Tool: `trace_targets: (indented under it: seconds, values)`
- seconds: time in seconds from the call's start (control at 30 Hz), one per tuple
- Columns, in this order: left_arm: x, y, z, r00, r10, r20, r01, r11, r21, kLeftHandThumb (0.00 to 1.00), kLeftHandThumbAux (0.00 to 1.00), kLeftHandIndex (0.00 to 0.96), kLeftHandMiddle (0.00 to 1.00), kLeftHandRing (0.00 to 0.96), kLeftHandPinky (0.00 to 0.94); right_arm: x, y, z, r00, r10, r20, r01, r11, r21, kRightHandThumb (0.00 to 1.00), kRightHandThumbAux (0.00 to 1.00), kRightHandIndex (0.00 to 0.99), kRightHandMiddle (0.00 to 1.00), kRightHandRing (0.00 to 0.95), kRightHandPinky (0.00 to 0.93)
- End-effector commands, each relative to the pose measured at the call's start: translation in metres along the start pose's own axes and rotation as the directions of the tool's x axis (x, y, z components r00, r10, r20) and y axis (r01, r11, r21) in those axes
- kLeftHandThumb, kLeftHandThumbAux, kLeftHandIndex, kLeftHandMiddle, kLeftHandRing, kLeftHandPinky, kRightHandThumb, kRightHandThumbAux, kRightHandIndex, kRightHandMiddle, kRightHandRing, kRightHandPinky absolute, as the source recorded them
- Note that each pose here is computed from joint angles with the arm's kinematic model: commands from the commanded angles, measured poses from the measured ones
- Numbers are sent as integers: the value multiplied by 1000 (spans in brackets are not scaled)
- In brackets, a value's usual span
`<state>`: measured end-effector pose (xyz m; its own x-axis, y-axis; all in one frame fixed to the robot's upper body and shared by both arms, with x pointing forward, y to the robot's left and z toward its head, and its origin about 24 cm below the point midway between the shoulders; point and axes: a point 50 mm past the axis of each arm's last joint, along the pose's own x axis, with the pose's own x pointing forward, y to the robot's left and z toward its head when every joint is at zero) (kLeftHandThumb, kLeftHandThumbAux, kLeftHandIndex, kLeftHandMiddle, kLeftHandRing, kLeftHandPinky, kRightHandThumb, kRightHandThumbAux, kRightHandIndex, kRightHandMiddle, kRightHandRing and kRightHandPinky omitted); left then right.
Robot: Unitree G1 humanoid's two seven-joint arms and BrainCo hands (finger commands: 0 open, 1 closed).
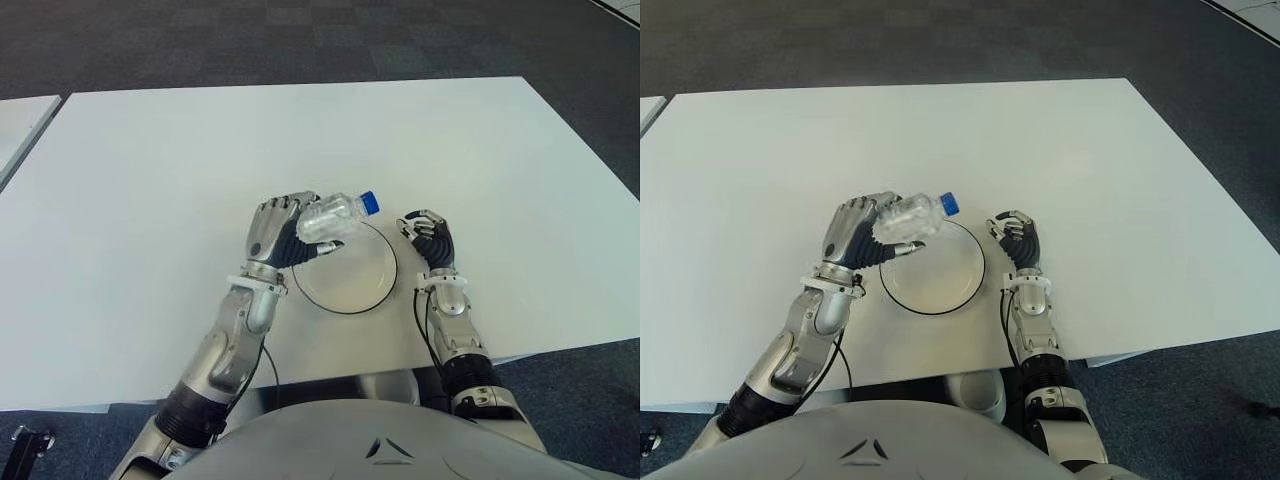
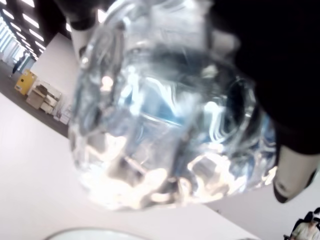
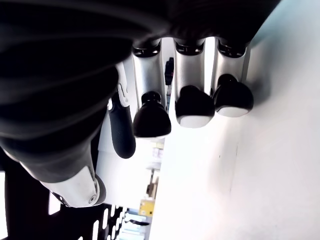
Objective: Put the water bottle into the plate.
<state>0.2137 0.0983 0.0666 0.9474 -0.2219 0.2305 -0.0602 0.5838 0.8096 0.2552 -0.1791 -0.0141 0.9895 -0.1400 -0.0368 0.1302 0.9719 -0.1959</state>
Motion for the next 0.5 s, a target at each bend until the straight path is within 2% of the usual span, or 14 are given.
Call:
trace_targets:
  seconds: [0.03,0.33,0.5]
  values:
    - [-2,-11,4,997,-75,37,74,997,13,851,671,394,525,853,777,-3,2,-7,999,13,-47,-13,1000,-7,700,731,437,875,869,868]
    - [-6,-34,-1,978,-207,39,205,977,55,850,671,394,520,829,756,-3,3,-6,999,16,-45,-15,1000,7,699,732,437,885,879,871]
    - [-11,-56,-10,961,-275,21,270,955,121,850,671,394,519,821,756,-4,3,-5,999,16,-41,-15,1000,10,700,732,437,885,881,870]
